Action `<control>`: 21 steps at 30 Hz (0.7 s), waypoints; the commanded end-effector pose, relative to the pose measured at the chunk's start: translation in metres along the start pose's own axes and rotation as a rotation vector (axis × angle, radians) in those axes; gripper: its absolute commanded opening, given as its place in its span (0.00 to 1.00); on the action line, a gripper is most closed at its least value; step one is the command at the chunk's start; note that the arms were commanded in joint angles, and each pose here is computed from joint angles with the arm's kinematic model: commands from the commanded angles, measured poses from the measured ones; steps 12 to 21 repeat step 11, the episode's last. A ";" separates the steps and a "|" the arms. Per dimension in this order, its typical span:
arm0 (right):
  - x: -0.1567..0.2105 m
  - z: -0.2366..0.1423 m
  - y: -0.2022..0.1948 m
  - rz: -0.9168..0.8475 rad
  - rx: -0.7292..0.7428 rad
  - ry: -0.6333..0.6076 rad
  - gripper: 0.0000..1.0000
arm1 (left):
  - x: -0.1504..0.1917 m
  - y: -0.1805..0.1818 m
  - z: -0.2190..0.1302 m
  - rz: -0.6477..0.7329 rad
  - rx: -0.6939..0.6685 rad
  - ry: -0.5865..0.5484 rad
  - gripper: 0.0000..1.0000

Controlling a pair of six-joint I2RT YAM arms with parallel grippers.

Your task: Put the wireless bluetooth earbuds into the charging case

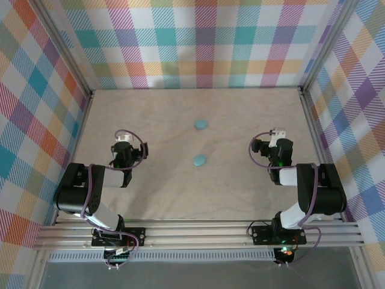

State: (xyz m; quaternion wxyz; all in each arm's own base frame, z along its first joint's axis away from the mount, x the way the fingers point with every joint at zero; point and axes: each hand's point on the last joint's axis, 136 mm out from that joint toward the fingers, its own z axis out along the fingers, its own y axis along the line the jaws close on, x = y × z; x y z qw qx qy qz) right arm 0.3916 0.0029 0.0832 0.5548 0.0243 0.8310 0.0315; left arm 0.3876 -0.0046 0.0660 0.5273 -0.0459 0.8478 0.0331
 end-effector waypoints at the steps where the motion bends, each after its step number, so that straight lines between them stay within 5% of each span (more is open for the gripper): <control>1: -0.010 0.000 0.007 -0.001 -0.028 -0.032 1.00 | -0.016 -0.002 0.002 -0.026 0.013 -0.047 1.00; 21: -0.010 0.001 0.010 -0.010 -0.046 -0.026 1.00 | -0.017 -0.001 0.002 -0.027 0.013 -0.048 1.00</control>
